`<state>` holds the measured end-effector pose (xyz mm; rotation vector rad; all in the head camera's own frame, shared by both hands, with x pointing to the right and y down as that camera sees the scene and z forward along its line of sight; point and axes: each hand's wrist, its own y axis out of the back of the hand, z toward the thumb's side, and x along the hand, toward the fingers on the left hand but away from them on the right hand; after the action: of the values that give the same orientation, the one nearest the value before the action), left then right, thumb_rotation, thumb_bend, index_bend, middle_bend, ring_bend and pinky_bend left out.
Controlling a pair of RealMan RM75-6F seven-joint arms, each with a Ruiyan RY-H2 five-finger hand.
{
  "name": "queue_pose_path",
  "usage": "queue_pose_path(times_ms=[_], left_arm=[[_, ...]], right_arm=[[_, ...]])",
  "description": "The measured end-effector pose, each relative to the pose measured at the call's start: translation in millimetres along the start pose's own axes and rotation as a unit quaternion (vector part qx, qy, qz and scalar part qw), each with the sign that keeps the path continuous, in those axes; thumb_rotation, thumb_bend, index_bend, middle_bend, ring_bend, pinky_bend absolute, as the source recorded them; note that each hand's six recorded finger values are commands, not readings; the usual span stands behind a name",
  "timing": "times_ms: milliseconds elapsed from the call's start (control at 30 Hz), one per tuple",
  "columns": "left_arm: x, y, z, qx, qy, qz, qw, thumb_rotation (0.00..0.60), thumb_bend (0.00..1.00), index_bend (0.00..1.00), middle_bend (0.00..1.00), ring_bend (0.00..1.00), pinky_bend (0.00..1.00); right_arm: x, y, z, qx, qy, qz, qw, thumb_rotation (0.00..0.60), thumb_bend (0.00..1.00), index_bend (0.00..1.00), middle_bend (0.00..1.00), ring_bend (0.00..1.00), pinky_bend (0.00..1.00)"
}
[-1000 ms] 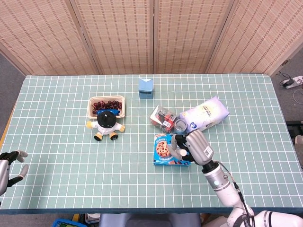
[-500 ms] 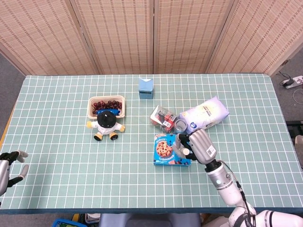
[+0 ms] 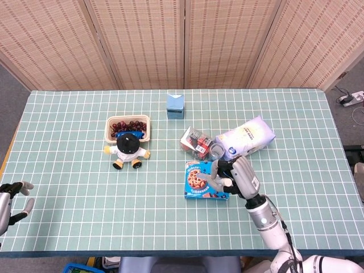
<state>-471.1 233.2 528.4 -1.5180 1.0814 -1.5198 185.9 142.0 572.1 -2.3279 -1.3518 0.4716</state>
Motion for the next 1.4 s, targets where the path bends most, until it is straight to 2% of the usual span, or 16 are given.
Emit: queue_pose_path(times_ms=[100, 200, 267, 367, 500, 600, 667, 733, 900, 1000, 1400], left_arm=[[-0.1, 0.3, 0.1, -0.001, 0.000, 0.000, 1.0000, 0.600, 0.34, 0.51, 0.52, 0.44, 0.51], [-0.2, 0.1, 0.3, 0.001, 0.000, 0.000, 1.0000, 0.600, 0.34, 0.51, 0.52, 0.44, 0.51], [-0.1, -0.4, 0.6, 0.002, -0.001, -0.001, 1.0000, 0.600, 0.34, 0.51, 0.52, 0.44, 0.51], [0.0, -1.0, 0.9, 0.003, -0.001, -0.001, 1.0000, 0.600, 0.34, 0.51, 0.52, 0.44, 0.51], [0.2, -0.9, 0.3, 0.002, 0.000, -0.001, 1.0000, 0.600, 0.34, 0.51, 0.52, 0.44, 0.51], [0.7, -1.3, -0.4, 0.001, 0.001, -0.002, 1.0000, 0.600, 0.34, 0.51, 0.52, 0.44, 0.51], [0.9, -1.4, -0.5, 0.002, 0.001, -0.002, 1.0000, 0.600, 0.34, 0.51, 0.52, 0.44, 0.51], [0.9, -1.1, -0.4, 0.002, 0.001, -0.001, 1.0000, 0.600, 0.34, 0.51, 0.52, 0.44, 0.51], [1.1, -0.9, -1.2, 0.000, 0.003, -0.001, 1.0000, 0.600, 0.34, 0.51, 0.52, 0.44, 0.51], [1.2, -1.3, -1.1, 0.001, 0.002, -0.002, 1.0000, 0.600, 0.34, 0.51, 0.52, 0.44, 0.51], [0.9, -0.4, -0.4, 0.002, 0.002, 0.001, 1.0000, 0.600, 0.34, 0.51, 0.52, 0.44, 0.51]], right_arm=[[0.5, 1.9, 0.8, -0.040, 0.002, -0.008, 0.9992, 0.600, 0.69, 0.82, 1.00, 1.00, 1.00], [1.4, 2.3, -2.7, -0.024, -0.004, -0.006, 0.9997, 0.600, 0.69, 0.82, 1.00, 1.00, 1.00], [1.9, 2.6, -5.5, 0.010, -0.008, -0.004, 0.9999, 0.600, 0.69, 0.82, 1.00, 1.00, 1.00], [2.5, 2.8, -10.3, 0.096, -0.012, -0.003, 0.9953, 0.600, 0.69, 0.82, 1.00, 1.00, 1.00], [3.1, 0.1, -15.6, 0.211, -0.018, -0.002, 0.9774, 0.600, 0.69, 0.82, 1.00, 1.00, 1.00], [3.1, -2.8, -17.2, 0.236, -0.025, 0.004, 0.9714, 0.600, 0.69, 0.82, 1.00, 1.00, 1.00], [2.7, -4.6, -17.3, 0.226, -0.029, 0.008, 0.9736, 0.600, 0.69, 0.82, 1.00, 1.00, 1.00], [1.9, -6.5, -16.6, 0.193, -0.033, 0.011, 0.9806, 0.600, 0.70, 0.82, 1.00, 1.00, 1.00], [-2.6, -7.5, -12.3, 0.067, -0.046, 0.009, 0.9967, 0.600, 0.70, 0.82, 1.00, 1.00, 1.00], [-8.9, -1.4, -9.8, 0.014, -0.052, -0.009, 0.9985, 0.600, 0.70, 0.82, 1.00, 1.00, 1.00], [-29.6, 28.1, -10.7, 0.013, -0.052, -0.074, 0.9959, 0.600, 0.70, 0.82, 1.00, 1.00, 1.00]])
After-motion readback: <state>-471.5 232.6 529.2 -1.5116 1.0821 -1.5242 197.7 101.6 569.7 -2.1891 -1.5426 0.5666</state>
